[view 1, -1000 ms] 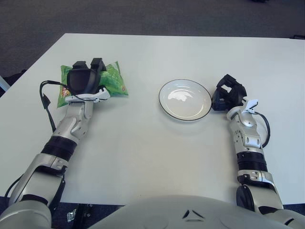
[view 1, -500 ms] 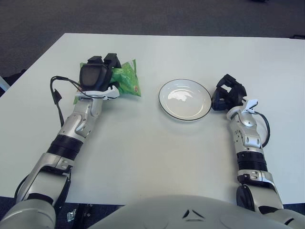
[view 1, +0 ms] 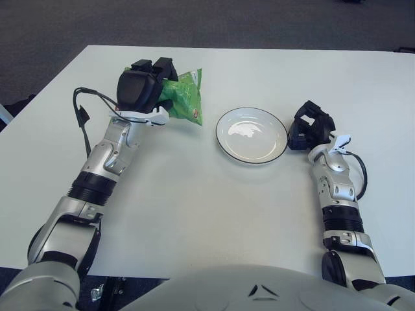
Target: Put the snack into the plate.
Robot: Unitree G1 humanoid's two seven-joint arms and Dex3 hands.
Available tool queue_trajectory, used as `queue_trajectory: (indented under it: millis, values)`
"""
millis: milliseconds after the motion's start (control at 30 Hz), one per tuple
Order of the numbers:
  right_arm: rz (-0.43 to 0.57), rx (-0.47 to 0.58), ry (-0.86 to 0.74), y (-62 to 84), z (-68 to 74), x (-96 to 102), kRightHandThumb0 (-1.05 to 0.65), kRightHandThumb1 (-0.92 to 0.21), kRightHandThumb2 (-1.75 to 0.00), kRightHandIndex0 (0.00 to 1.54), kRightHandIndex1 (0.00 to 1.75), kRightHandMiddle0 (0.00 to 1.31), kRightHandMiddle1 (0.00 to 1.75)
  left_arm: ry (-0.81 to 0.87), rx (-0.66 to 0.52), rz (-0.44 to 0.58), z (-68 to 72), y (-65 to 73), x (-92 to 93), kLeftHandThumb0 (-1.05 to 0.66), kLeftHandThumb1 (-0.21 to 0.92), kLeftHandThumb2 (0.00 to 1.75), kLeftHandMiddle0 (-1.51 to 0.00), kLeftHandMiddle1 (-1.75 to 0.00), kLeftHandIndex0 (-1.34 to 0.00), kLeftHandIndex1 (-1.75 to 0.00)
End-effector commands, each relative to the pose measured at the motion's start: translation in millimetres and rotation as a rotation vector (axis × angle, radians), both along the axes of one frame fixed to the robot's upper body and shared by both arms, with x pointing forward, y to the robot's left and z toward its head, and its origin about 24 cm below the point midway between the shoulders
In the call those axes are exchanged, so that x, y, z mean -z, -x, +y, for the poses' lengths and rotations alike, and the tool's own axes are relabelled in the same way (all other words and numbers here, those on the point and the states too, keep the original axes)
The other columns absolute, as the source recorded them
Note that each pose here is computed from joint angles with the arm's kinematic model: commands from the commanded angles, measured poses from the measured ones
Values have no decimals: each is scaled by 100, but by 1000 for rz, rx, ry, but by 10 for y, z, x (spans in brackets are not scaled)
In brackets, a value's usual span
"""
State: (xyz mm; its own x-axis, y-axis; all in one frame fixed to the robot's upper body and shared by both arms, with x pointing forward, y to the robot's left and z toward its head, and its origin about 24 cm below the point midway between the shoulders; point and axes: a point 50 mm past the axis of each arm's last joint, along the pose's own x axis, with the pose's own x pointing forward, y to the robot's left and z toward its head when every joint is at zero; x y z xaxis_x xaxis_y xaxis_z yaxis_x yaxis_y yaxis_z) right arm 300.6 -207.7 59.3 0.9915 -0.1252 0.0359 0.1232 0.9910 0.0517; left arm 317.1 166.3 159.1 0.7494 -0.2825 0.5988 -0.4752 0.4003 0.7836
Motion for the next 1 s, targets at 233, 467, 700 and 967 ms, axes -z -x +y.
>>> queue_trajectory:
  millis: [233,467,700,967]
  values:
    - [164,11,-20,189,-50,398,-1,7,-175,89,175,71,171,-21,68,-103,-249,59,-207,0,-9,175,-93,-167,-69,-175]
    - [169,13,-18,187,-53,401,-1,7,-175,89,175,70,172,-20,121,-133,-412,86,-260,0,-8,175,-92,-168,-69,-175]
    - [175,19,-21,176,-46,404,-1,7,-175,89,175,70,172,-31,212,-139,-607,97,-313,0,-7,175,-91,-170,-68,-175]
    - [173,20,-21,174,-34,401,-1,7,-175,89,175,71,171,-24,335,-113,-723,91,-328,0,-7,175,-90,-172,-68,-175]
